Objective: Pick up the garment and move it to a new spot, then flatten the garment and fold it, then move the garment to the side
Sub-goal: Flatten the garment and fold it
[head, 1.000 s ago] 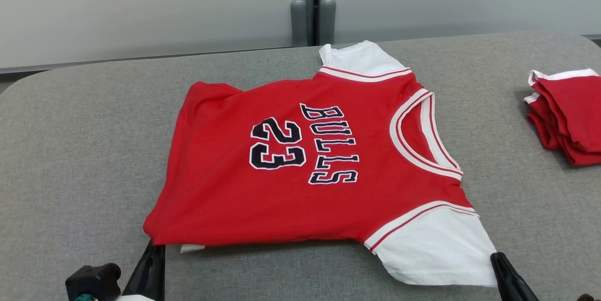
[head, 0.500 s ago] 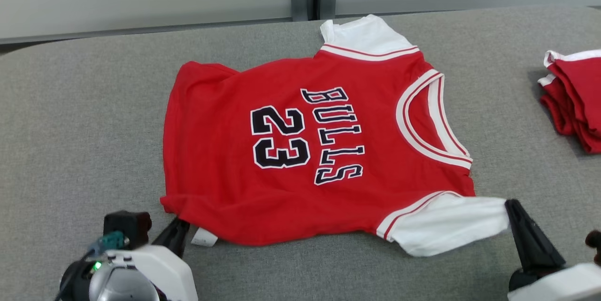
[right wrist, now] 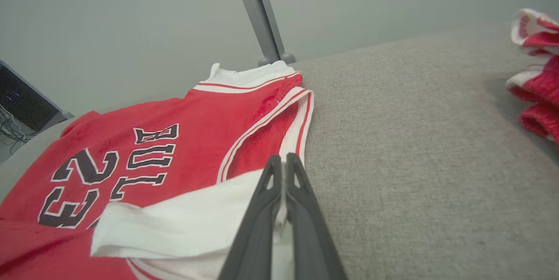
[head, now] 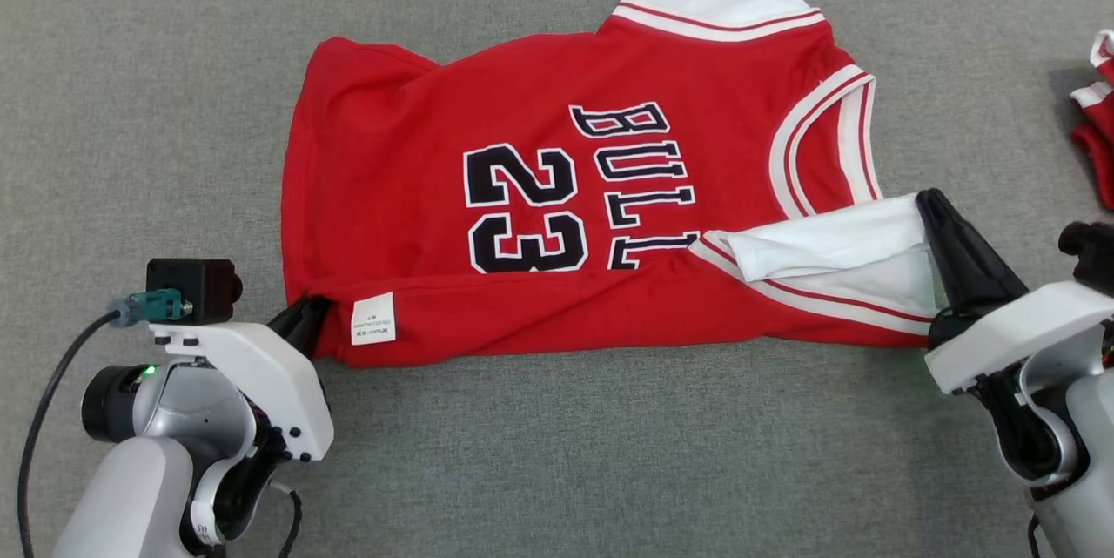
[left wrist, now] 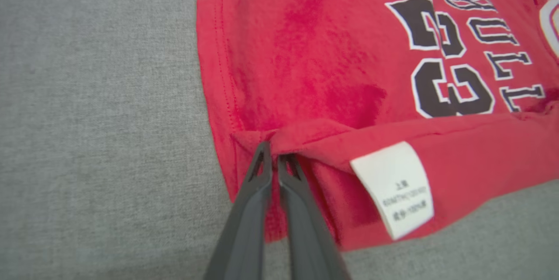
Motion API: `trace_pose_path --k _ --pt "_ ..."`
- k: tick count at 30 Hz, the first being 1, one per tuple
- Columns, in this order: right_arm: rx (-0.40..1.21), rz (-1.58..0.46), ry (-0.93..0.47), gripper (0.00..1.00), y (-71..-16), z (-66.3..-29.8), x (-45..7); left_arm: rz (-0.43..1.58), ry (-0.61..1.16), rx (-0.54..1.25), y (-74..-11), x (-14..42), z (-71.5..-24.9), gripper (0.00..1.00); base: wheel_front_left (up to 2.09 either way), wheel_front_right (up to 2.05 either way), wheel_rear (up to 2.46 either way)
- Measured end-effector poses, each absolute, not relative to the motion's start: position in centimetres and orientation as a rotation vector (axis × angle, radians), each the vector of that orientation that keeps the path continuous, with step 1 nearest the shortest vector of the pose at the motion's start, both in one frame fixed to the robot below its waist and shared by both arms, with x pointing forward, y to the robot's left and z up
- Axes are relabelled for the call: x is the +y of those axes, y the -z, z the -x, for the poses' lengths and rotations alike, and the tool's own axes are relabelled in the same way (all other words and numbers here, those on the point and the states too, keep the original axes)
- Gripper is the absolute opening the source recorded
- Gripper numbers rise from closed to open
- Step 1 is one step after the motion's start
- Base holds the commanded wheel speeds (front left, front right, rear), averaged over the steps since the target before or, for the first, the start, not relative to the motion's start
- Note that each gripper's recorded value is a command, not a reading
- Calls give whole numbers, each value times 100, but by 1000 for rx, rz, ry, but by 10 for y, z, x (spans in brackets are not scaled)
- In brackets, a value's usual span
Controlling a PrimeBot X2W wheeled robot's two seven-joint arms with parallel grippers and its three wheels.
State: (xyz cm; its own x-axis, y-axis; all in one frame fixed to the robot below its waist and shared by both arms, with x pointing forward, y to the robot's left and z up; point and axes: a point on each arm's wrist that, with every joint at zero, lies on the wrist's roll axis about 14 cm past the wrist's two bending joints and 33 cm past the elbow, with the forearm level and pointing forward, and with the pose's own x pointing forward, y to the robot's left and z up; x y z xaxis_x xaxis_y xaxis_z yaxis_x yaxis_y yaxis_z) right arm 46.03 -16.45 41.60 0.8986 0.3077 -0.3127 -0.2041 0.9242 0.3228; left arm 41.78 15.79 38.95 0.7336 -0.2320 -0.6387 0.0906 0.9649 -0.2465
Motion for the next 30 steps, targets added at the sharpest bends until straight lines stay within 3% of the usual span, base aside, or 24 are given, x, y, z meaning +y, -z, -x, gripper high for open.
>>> trace_pose_path --k 10,11,12,13,14,15,16,26,30 --pt "344 -271 -320 0 -406 -495 -152 249 143 715 -384 169 -436 0 0 0 0" --pt "333 -275 -319 13 -407 -497 -152 251 135 710 -384 170 -437 0 0 0 0" --pt "320 -280 -316 37 -408 -500 -152 255 127 708 -384 172 -438 0 0 0 0" --pt "312 -281 -317 37 -408 -501 -152 261 122 705 -383 172 -437 0 0 0 0" --pt "297 -289 -319 55 -410 -502 -150 272 113 689 -384 173 -439 0 0 0 0" --pt "281 -309 -317 100 -413 -503 -149 281 105 672 -386 173 -440 24 0 0 0" --pt "267 -320 -319 100 -415 -503 -147 294 96 652 -388 174 -442 100 0 0 0" --pt "56 -256 -298 100 -467 -509 -165 378 -35 342 -422 176 -449 100 0 0 0" --pt "-35 -193 -259 100 -488 -492 -175 372 -65 211 -440 172 -446 100 0 0 0"
